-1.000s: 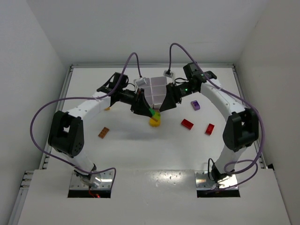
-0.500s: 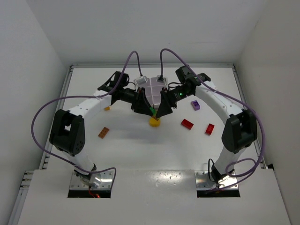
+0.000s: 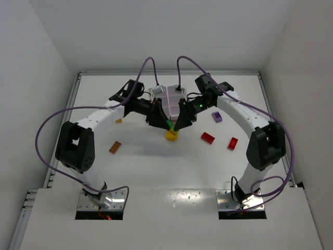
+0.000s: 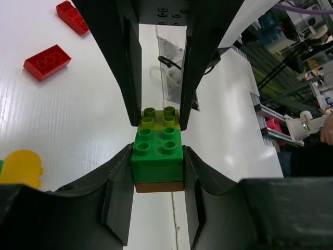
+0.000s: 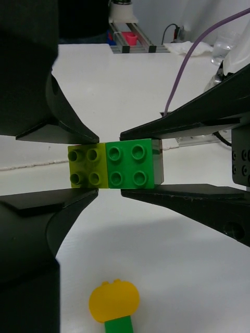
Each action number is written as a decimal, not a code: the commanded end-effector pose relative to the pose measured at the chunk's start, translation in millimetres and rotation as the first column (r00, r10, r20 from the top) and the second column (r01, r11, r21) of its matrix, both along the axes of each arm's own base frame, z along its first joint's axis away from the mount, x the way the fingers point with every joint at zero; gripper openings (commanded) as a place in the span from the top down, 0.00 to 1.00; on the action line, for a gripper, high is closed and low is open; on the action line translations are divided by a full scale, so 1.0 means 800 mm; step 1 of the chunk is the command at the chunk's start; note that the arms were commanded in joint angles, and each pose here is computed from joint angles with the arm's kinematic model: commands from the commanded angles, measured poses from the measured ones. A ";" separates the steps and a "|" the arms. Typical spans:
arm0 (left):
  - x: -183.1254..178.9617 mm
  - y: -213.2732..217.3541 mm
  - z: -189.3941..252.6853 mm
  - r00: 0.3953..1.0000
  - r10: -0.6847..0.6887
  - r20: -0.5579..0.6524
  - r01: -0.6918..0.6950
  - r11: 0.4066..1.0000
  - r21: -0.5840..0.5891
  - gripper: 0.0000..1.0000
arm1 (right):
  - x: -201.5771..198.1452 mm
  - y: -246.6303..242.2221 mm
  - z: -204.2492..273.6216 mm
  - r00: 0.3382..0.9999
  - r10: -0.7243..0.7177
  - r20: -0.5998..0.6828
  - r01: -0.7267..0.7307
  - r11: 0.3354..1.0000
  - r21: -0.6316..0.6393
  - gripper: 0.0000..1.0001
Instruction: Sort the legos into containers by color
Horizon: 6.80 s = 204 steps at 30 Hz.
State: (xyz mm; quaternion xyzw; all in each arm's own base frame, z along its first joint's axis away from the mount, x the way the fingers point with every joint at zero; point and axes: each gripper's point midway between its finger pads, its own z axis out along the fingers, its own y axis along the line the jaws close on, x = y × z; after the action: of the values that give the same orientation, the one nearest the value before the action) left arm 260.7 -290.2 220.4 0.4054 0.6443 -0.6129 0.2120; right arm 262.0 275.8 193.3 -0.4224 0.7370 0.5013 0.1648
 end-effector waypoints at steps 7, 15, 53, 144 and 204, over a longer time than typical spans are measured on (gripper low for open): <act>0.000 0.000 0.003 0.996 0.007 0.093 -0.006 1.000 -0.011 1.00 | 0.044 -0.030 0.035 0.987 -0.109 0.115 0.106 0.994 0.029 1.00; -0.006 0.018 -0.027 0.993 0.058 0.099 -0.064 0.996 0.059 1.00 | 0.066 -0.088 0.040 0.967 -0.223 0.126 0.224 0.974 0.005 1.00; 0.098 0.086 -0.024 0.918 0.339 0.206 -0.369 0.920 0.131 1.00 | -0.092 -0.205 -0.229 0.912 0.394 0.112 -0.179 0.629 -0.756 1.00; 0.003 0.019 0.035 0.996 -0.062 0.058 0.069 0.988 -0.134 0.46 | 0.004 0.052 -0.004 0.961 0.150 0.230 -0.146 0.989 -0.033 1.00; -0.016 0.297 -0.140 0.967 0.068 0.244 -0.237 0.583 0.777 0.95 | 0.024 -0.060 -0.051 0.948 0.012 0.319 0.074 0.963 -0.258 1.00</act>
State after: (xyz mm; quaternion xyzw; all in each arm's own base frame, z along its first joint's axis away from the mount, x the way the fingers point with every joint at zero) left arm 286.6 -81.6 112.1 0.3845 0.8747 -0.2266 0.1889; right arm 269.6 221.5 140.8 -0.5064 0.7769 0.3112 0.2080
